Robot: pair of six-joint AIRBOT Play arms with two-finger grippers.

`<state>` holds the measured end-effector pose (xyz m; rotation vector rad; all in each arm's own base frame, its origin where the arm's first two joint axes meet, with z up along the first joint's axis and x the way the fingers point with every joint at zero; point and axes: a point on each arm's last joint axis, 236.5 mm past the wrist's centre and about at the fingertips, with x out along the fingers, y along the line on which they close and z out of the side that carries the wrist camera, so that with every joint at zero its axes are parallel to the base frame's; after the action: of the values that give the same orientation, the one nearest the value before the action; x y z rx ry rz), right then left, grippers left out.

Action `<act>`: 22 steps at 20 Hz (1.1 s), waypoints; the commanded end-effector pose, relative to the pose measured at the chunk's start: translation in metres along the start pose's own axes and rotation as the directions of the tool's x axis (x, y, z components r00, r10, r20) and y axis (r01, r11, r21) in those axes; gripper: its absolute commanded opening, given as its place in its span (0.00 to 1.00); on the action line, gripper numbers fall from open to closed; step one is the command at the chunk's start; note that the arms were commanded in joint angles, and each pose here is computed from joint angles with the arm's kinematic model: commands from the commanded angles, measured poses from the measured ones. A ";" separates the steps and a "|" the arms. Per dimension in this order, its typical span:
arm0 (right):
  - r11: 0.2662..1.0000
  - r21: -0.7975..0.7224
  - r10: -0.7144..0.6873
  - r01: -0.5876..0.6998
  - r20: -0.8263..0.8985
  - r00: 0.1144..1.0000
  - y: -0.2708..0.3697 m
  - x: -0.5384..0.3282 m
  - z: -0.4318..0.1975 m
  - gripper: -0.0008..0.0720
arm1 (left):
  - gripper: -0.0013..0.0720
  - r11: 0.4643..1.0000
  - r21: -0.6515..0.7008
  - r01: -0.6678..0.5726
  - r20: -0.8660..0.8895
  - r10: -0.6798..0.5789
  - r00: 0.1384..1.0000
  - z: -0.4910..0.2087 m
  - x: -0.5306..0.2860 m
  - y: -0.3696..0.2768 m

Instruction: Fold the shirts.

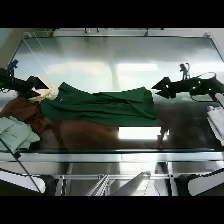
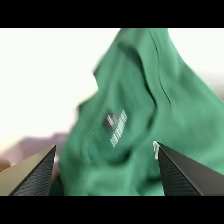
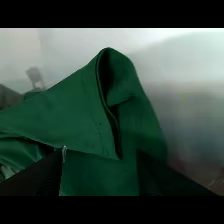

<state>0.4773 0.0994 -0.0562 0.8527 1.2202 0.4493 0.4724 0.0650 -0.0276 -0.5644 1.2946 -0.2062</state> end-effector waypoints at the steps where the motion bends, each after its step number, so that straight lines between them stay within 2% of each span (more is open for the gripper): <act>1: 0.999 0.037 0.009 -0.007 -0.047 0.999 0.005 0.035 -0.015 0.70 | 0.99 0.998 0.045 -0.054 0.091 0.050 0.995 0.049 0.005 0.000; 7: 0.995 0.098 0.019 -0.006 -0.134 0.991 -0.002 0.067 -0.039 0.70 | 0.98 0.992 0.130 -0.002 0.036 -0.002 0.999 0.073 0.084 -0.027; 10: 0.996 0.088 0.026 -0.013 -0.150 0.988 0.006 0.073 -0.046 0.70 | 0.97 0.987 0.095 0.126 0.007 -0.127 0.992 0.068 0.120 -0.051; 13: 0.996 0.091 0.037 -0.023 -0.152 0.988 0.009 0.074 -0.047 0.70 | 0.96 0.986 0.025 0.165 -0.058 -0.164 0.985 0.046 0.146 -0.044; 14: 0.995 0.094 0.041 -0.027 -0.150 0.988 0.010 0.074 -0.046 0.70 | 0.83 0.982 0.011 0.189 -0.105 -0.187 0.977 0.035 0.150 -0.046; 17: 0.994 0.101 0.067 -0.053 -0.145 0.987 0.017 0.074 -0.045 0.70 | 0.13 0.971 0.015 0.239 -0.224 -0.230 0.947 0.011 0.149 -0.053; 18: 0.992 0.104 0.087 -0.072 -0.147 0.985 0.021 0.074 -0.046 0.70 | 0.05 0.968 0.019 0.248 -0.229 -0.238 0.944 0.010 0.146 -0.057; 20: 0.989 0.102 0.124 -0.110 -0.152 0.981 0.030 0.073 -0.047 0.70 | 0.05 0.954 0.025 0.299 -0.232 -0.286 0.930 0.009 0.138 -0.069; 21: 0.989 0.097 0.125 -0.111 -0.155 0.980 0.031 0.073 -0.048 0.67 | 0.05 0.949 0.025 0.316 -0.237 -0.301 0.924 0.008 0.136 -0.073; 22: 0.990 0.084 0.128 -0.116 -0.163 0.978 0.031 0.072 -0.049 0.41 | 0.05 0.946 0.021 0.324 -0.241 -0.310 0.920 0.007 0.135 -0.074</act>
<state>0.4578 0.1800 -0.0925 0.9528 1.3656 0.5382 0.5348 -0.0457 -0.1164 -0.6752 1.4105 -0.5216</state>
